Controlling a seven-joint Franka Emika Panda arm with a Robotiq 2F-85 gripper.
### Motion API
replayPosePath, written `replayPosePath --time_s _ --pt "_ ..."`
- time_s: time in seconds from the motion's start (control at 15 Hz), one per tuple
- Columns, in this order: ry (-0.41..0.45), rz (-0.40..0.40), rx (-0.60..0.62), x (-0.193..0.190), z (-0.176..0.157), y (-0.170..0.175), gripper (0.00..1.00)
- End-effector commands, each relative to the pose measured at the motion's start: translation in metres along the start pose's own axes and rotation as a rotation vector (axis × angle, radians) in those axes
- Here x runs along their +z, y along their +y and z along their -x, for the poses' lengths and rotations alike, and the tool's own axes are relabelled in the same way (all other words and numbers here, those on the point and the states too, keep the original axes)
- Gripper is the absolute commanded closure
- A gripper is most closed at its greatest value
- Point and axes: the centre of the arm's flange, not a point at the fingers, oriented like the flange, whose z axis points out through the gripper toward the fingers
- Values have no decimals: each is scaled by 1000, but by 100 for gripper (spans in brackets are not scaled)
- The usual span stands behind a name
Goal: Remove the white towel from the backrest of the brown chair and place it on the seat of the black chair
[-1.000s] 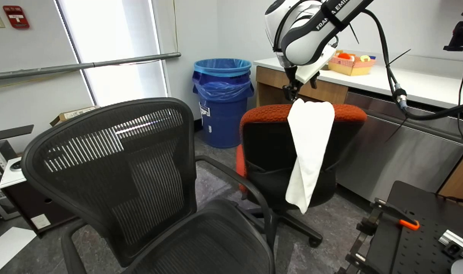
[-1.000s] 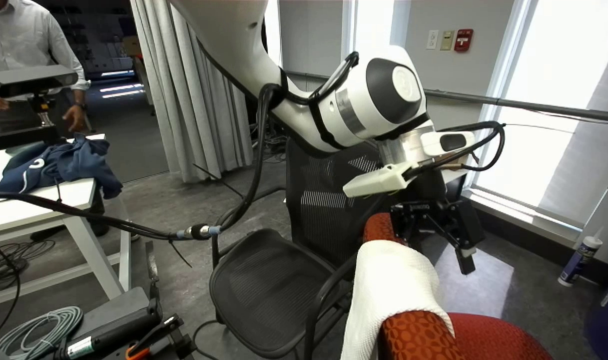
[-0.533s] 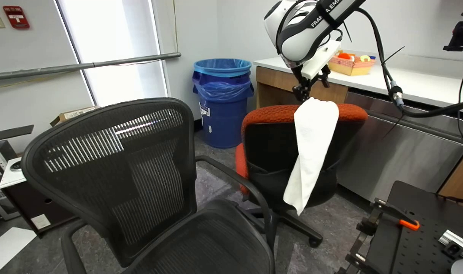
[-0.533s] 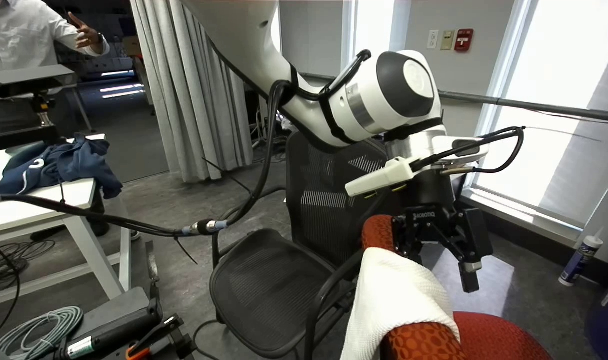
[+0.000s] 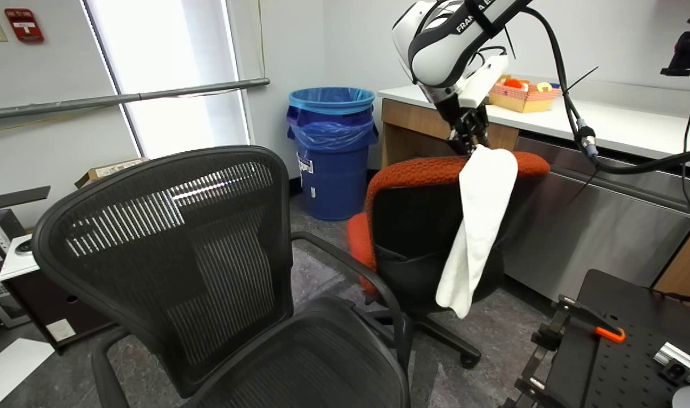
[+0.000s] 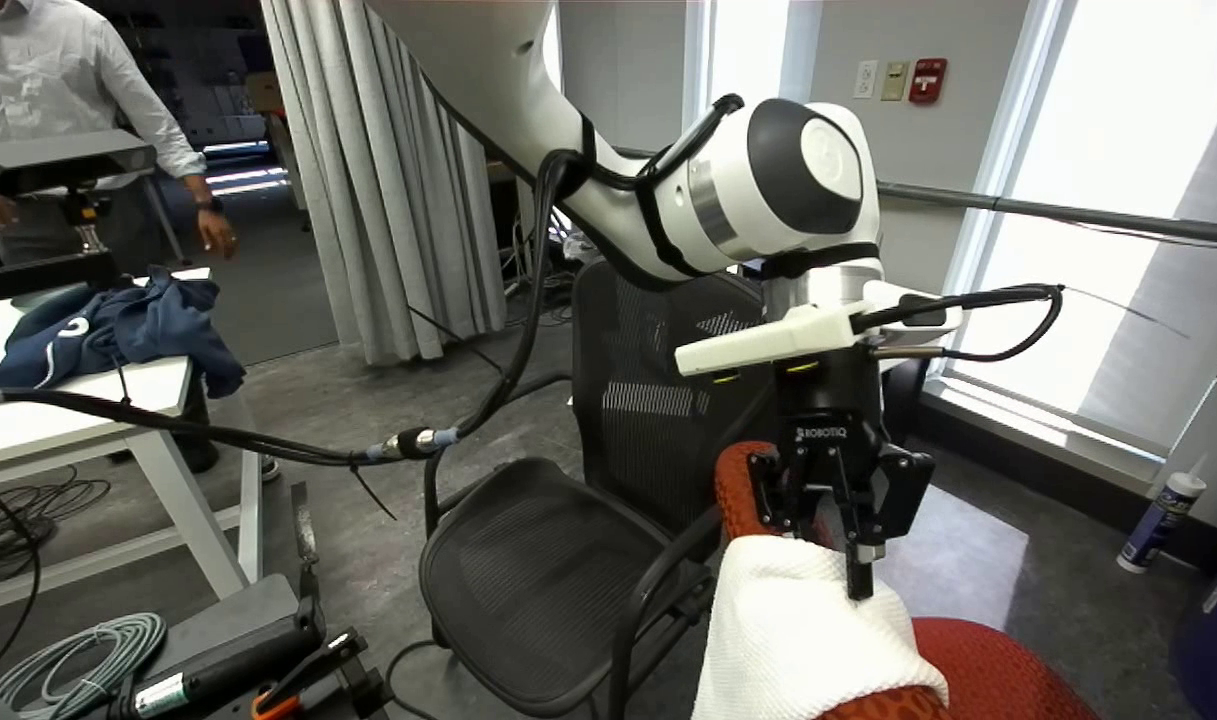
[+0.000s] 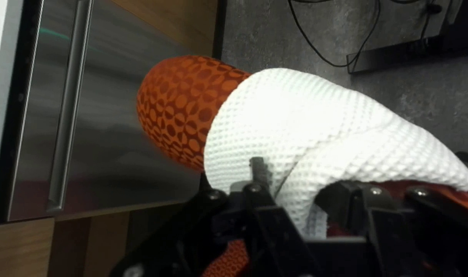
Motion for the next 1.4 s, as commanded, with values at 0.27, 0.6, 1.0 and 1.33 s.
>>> replayPosePath --time_s 0.27,0.6,1.0,1.33 --pt "-1 -99 -332 -20 35 -11 100" --pt "74 -112 -584 -35 72 -25 100" --pt "164 -271 -761 -41 127 -58 100" --pt "235 -411 -833 -46 167 -89 100"
